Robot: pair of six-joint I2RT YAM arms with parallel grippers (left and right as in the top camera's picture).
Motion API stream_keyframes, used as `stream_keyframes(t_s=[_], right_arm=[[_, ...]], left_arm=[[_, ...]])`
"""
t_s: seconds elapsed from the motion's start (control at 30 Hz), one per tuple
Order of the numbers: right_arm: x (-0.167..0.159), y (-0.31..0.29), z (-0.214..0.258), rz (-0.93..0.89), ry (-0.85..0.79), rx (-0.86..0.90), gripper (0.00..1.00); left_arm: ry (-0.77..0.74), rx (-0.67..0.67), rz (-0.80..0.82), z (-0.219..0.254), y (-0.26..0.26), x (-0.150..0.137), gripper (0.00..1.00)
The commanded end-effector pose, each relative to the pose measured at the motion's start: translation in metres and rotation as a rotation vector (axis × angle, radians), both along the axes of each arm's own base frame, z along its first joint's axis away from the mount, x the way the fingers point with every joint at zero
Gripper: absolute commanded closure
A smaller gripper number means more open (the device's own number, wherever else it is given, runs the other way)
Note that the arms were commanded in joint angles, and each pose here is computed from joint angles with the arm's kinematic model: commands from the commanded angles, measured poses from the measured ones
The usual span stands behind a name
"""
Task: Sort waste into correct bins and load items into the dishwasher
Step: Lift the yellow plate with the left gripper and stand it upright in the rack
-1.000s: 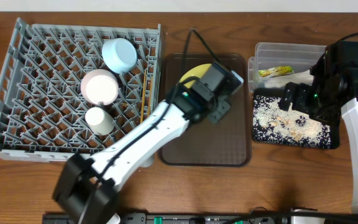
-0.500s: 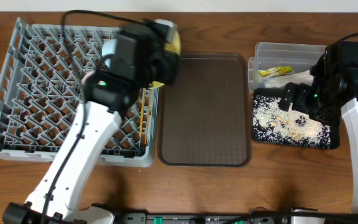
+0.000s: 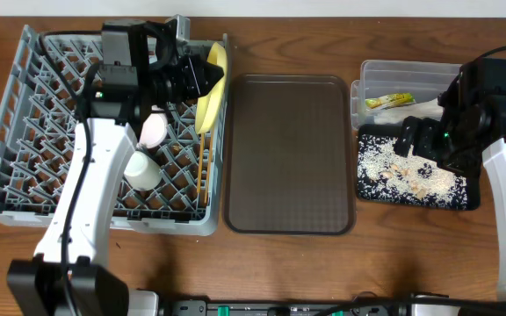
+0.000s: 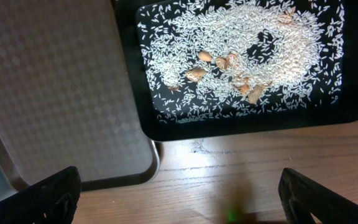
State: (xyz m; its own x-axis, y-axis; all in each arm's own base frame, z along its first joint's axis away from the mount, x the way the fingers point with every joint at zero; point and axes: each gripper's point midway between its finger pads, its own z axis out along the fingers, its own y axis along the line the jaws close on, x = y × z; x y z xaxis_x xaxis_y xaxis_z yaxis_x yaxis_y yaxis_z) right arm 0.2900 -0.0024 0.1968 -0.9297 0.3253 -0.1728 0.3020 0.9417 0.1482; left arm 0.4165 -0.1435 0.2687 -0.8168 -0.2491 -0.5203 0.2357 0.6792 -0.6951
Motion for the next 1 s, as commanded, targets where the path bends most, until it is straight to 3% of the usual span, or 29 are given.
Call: stream_keyframes(t_s=[0.0,0.2,0.47,0.77,0.97], right_arm=[[0.0,-0.003,0.001,0.005,-0.003,-0.008,0.01],[0.0,-0.003,0.001,0.005,-0.003,-0.008,0.01],[-0.001,-0.003,0.001,0.005,0.0,-0.008,0.01],[-0.001,-0.003,0.001,0.005,-0.001,-0.008,0.01],[0.008,-0.002,0.003,0.009,-0.035,-0.007,0.01]], left_arm=[[0.034,-0.093,-0.021,0.005,-0.005,0.006,0.93],[0.066,-0.055,0.029,-0.017,0.002,0.02,0.93],[0.097,0.09,0.184,-0.051,0.03,0.039,0.91],[0.005,0.282,0.195,-0.058,0.052,0.044,0.44],[-0.069,0.294,0.185,-0.021,0.051,0.026,0.33]])
